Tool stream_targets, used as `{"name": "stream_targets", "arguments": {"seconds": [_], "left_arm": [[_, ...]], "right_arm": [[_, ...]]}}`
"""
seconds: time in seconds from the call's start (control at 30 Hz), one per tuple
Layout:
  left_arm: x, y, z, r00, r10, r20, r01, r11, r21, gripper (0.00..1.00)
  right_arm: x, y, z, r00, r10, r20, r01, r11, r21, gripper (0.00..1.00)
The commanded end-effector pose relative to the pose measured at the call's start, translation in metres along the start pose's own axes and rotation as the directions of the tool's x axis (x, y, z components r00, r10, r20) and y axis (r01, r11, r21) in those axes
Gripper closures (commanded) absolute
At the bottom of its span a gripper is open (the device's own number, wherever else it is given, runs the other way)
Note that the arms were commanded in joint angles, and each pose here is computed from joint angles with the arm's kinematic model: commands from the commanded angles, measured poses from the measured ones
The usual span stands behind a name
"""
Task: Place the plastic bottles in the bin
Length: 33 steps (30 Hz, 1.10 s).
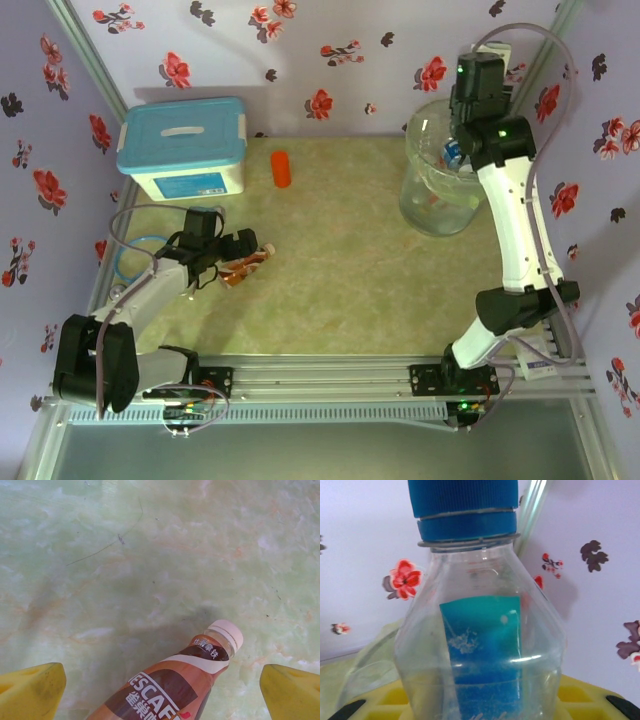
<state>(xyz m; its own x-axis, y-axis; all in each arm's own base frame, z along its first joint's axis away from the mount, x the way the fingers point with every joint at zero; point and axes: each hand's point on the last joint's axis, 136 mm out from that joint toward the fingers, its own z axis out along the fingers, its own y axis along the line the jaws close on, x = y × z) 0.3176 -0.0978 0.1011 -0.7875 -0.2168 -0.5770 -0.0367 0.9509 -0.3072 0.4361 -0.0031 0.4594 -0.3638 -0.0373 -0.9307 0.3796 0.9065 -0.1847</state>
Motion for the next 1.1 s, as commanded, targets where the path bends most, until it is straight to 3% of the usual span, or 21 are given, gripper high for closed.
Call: {"name": "stream_targets", "arguments": {"seconds": [0.0, 0.27, 0.53, 0.7, 0.9, 1.07], "left_arm": [[-0.008, 0.0, 0.0, 1.0, 0.012, 0.005, -0.012, 1.0, -0.01, 0.0], [-0.008, 0.001, 0.004, 1.0, 0.01, -0.004, -0.01, 1.0, -0.014, 0.0], [-0.008, 0.001, 0.007, 1.0, 0.007, -0.011, -0.007, 1.0, -0.018, 0.0], [-0.003, 0.003, 0.015, 1.0, -0.001, -0.023, 0.0, 1.0, -0.021, 0.0], [-0.005, 0.002, 0.018, 1.0, 0.004, -0.026, -0.004, 1.0, -0.018, 0.0], [-0.004, 0.001, 0.017, 1.0, -0.001, -0.025, 0.001, 1.0, -0.011, 0.0]], "right_arm": [[0.003, 0.007, 0.031, 0.998, -0.07, -0.004, 0.07, 0.997, -0.015, 0.65], [0.027, 0.04, 0.092, 0.935, -0.354, -0.016, 0.351, 0.93, -0.107, 0.64], [0.062, 0.036, 0.131, 0.89, -0.452, -0.063, 0.437, 0.883, -0.169, 0.56], [0.088, 0.014, 0.125, 0.871, -0.423, -0.249, 0.387, 0.904, -0.181, 0.55], [0.101, 0.003, 0.107, 0.857, -0.365, -0.363, 0.322, 0.931, -0.174, 0.56], [0.128, 0.003, 0.114, 0.821, -0.346, -0.454, 0.286, 0.938, -0.197, 0.53]]}}
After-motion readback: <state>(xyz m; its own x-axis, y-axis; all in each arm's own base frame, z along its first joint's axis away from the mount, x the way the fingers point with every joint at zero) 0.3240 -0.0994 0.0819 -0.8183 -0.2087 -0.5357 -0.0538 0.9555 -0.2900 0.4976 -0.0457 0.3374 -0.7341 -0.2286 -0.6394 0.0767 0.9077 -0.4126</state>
